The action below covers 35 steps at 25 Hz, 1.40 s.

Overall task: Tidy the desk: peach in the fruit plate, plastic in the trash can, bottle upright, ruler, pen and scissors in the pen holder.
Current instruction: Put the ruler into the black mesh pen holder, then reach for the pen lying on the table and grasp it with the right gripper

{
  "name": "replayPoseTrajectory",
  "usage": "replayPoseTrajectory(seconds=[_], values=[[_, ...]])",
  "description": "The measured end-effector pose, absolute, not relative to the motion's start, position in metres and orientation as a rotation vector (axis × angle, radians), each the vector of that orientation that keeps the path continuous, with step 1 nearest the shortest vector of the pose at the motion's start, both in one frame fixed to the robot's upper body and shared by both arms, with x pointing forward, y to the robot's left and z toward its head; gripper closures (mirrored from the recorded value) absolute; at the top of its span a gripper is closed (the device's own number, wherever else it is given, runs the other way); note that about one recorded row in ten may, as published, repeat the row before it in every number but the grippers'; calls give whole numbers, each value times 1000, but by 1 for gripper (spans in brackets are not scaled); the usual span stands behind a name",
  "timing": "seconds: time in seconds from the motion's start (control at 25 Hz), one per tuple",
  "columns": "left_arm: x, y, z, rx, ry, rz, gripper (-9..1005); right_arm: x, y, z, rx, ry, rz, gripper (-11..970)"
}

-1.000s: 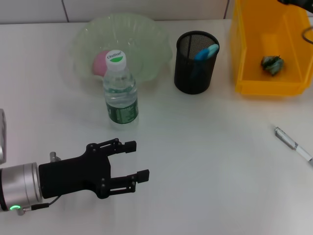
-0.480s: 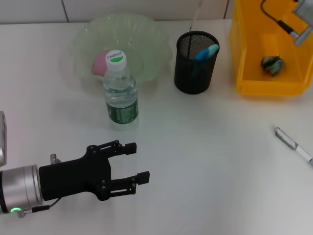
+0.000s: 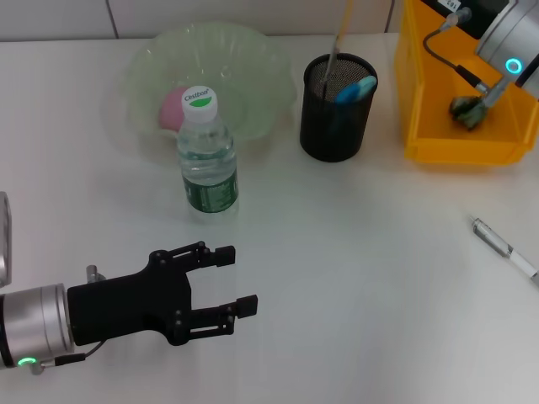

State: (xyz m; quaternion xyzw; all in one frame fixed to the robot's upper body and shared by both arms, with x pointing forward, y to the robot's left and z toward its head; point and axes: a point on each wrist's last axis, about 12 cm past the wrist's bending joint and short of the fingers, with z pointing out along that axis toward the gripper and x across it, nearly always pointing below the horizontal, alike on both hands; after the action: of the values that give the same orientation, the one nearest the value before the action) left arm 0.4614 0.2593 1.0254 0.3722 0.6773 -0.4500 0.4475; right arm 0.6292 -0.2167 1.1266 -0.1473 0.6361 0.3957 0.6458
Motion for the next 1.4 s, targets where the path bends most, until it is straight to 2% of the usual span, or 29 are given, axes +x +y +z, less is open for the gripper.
replayPoseTrajectory(seconds=[0.28, 0.48, 0.52, 0.56, 0.68, 0.8, 0.88, 0.92, 1.0, 1.12, 1.2, 1.32, 1.4], values=[[461, 259, 1025, 921, 1677, -1114, 203, 627, -222, 1126, -339, 1448, 897, 446], [460, 259, 1026, 922, 1666, -1127, 202, 625, -232, 1138, -419, 1468, 907, 365], [460, 259, 1026, 922, 1666, -1127, 202, 621, -241, 1152, -483, 1488, 916, 350], [460, 259, 1027, 922, 1659, -1133, 202, 621, -241, 1152, -483, 1488, 916, 335], [460, 260, 1028, 916, 1654, -1133, 202, 611, -256, 1175, -581, 1555, 895, 290], [461, 261, 1029, 917, 1651, -1131, 202, 595, -265, 1199, -725, 1690, 814, 287], [461, 261, 1029, 918, 1651, -1131, 202, 585, -267, 1213, -828, 1866, 720, 285], [462, 260, 1030, 922, 1645, -1133, 202, 577, -269, 1220, -886, 2074, 598, 285], [463, 259, 1030, 923, 1644, -1134, 202, 573, -271, 1224, -892, 2172, 522, 283], [464, 259, 1031, 926, 1642, -1133, 202, 567, -282, 1217, -872, 2405, 292, 280], [464, 258, 1031, 929, 1640, -1131, 202, 567, -283, 1213, -867, 2447, 257, 281], [465, 258, 1032, 932, 1637, -1130, 202, 565, -284, 1188, -886, 2614, 162, 283], [465, 258, 1032, 931, 1637, -1132, 202, 564, -282, 1181, -901, 2639, 159, 285]])
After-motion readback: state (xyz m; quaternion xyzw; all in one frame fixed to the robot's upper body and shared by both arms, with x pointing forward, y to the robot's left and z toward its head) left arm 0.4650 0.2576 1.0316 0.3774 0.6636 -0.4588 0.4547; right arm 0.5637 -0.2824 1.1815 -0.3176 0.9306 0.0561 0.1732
